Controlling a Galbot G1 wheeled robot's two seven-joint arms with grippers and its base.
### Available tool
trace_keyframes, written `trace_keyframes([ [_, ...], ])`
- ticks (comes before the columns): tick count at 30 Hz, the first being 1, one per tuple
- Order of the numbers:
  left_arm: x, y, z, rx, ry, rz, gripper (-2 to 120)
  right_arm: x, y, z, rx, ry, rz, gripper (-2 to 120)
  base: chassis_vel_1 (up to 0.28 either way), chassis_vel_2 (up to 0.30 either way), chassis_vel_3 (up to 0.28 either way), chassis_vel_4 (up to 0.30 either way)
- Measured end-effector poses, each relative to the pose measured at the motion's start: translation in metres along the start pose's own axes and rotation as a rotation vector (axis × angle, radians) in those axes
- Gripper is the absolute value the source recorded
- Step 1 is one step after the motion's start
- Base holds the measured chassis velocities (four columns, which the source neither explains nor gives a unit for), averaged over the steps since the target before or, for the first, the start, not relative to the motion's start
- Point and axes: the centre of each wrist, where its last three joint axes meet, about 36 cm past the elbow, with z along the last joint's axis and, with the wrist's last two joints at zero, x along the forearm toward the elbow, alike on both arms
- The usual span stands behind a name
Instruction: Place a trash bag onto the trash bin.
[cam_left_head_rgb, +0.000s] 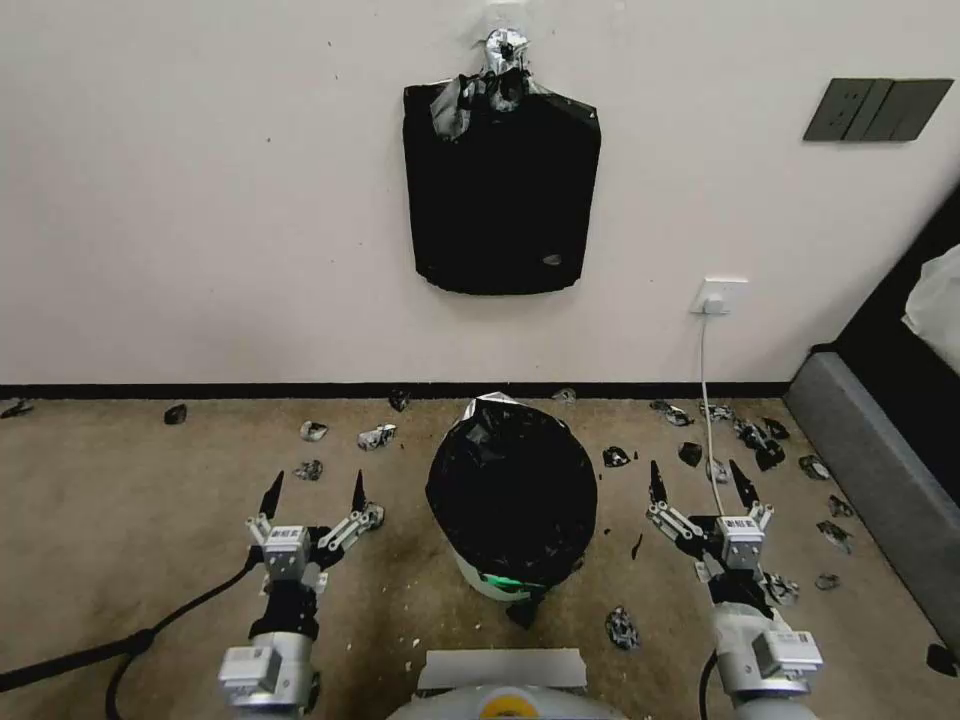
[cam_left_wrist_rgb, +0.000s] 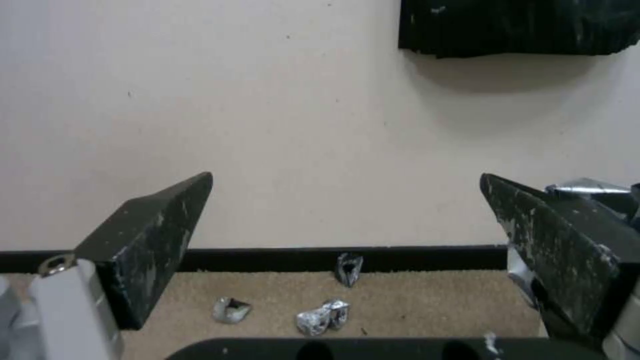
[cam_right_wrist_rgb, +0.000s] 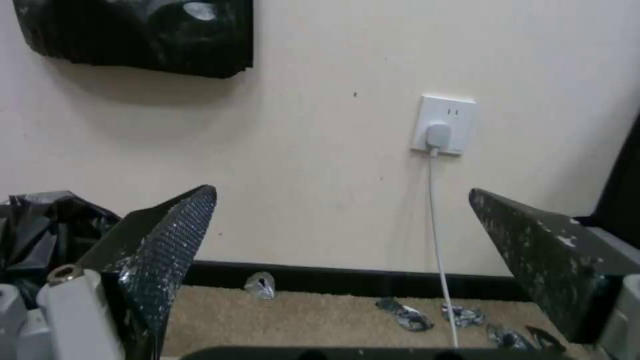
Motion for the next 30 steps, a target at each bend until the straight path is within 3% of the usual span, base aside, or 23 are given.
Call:
trace_keyframes([
  [30,-0.0013,-0.0007,-0.0006,0.006,0.005,-0.002,100,-0.0017,0.0007,-0.0015,-0.006,0.005,-0.002,100,0.000,0.000,0.000,0.000],
])
